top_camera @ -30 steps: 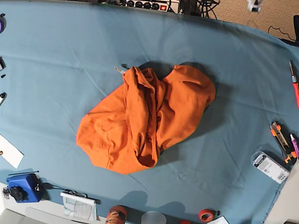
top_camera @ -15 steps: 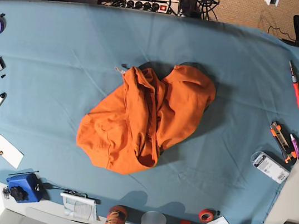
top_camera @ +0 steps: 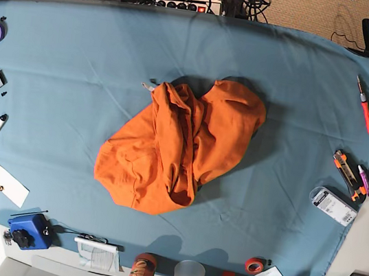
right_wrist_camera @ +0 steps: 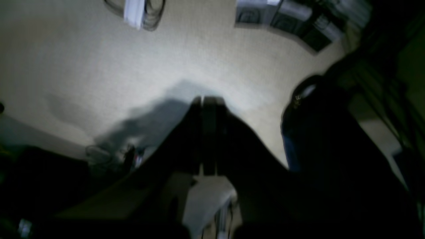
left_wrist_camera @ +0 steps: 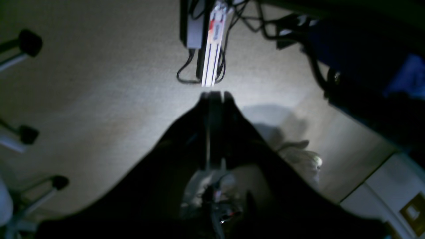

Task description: Layout the t-shirt on the table in an organized manner, then fold the t-shirt properly

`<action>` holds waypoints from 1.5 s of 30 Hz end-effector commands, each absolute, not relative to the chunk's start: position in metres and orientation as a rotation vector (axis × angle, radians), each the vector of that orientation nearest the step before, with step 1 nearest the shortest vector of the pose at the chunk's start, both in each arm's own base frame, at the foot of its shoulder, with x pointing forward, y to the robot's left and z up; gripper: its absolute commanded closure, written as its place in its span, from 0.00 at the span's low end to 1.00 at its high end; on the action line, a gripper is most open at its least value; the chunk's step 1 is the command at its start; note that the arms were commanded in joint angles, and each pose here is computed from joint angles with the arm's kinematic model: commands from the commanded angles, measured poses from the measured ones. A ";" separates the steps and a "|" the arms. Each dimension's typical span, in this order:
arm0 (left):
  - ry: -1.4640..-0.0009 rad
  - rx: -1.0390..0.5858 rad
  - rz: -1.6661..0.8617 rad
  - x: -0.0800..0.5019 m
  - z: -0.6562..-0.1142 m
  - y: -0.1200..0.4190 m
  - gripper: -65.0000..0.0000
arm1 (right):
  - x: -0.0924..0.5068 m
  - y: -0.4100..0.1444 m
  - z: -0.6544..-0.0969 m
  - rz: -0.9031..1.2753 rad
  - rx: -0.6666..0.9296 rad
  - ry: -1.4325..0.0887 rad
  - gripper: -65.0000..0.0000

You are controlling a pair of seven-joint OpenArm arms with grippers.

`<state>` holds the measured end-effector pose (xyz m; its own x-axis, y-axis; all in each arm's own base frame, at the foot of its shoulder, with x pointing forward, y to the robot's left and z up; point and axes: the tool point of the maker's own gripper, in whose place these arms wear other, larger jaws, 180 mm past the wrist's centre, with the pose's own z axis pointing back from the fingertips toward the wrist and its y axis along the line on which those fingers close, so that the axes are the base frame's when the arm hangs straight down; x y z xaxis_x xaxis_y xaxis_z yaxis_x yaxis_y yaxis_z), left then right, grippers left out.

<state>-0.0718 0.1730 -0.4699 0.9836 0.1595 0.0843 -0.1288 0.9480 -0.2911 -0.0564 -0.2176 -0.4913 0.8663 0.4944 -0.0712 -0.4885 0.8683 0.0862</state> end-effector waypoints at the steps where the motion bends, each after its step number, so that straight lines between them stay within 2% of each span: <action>1: -0.102 -0.285 0.124 -0.076 -0.459 0.174 1.00 | -0.056 -0.222 -0.481 0.522 0.058 0.089 1.00; 5: -0.089 -0.252 0.073 -0.070 -0.434 0.173 1.00 | -0.041 -0.226 -0.448 0.524 0.016 0.049 1.00; 9: -0.121 -0.212 0.036 -0.050 -0.413 0.174 1.00 | -0.010 -0.224 -0.414 0.537 -0.023 -0.053 1.00; 18: -0.339 -0.193 -0.062 0.011 -0.368 0.163 1.00 | 0.066 -0.199 -0.347 0.594 -0.062 -0.363 1.00; 24: -0.522 -0.188 -0.104 0.060 -0.341 0.156 1.00 | 0.106 -0.199 -0.334 0.597 -0.101 -0.482 1.00; 34: -0.788 -0.192 -0.117 0.126 -0.314 0.155 1.00 | 0.164 -0.216 -0.307 0.643 -0.288 -0.651 1.00; 35: -0.812 -0.192 -0.118 0.133 -0.311 0.154 0.99 | 0.166 -0.218 -0.306 0.646 -0.301 -0.656 1.00; 38: -0.888 -0.212 -0.162 0.149 -0.300 0.148 0.81 | 0.169 -0.223 -0.303 0.659 -0.342 -0.659 1.00; 39: -0.910 -0.227 -0.193 0.153 -0.296 0.144 0.76 | 0.169 -0.225 -0.303 0.665 -0.360 -0.657 0.97; 41: -0.960 -0.255 -0.248 0.159 -0.288 0.135 0.69 | 0.170 -0.229 -0.301 0.674 -0.389 -0.655 0.78; 43: -1.000 -0.270 -0.275 0.165 -0.281 0.131 0.64 | 0.173 -0.230 -0.299 0.683 -0.407 -0.667 0.64; 45: -1.027 -0.277 -0.292 0.170 -0.277 0.129 0.61 | 0.175 -0.230 -0.297 0.686 -0.410 -0.684 0.61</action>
<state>0.1680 0.1311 -0.2860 0.5182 -0.1174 0.8471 0.3550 0.9307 -0.0882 0.1705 -0.2307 -0.3046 0.5968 0.6826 0.4218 -0.4458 0.7191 -0.5331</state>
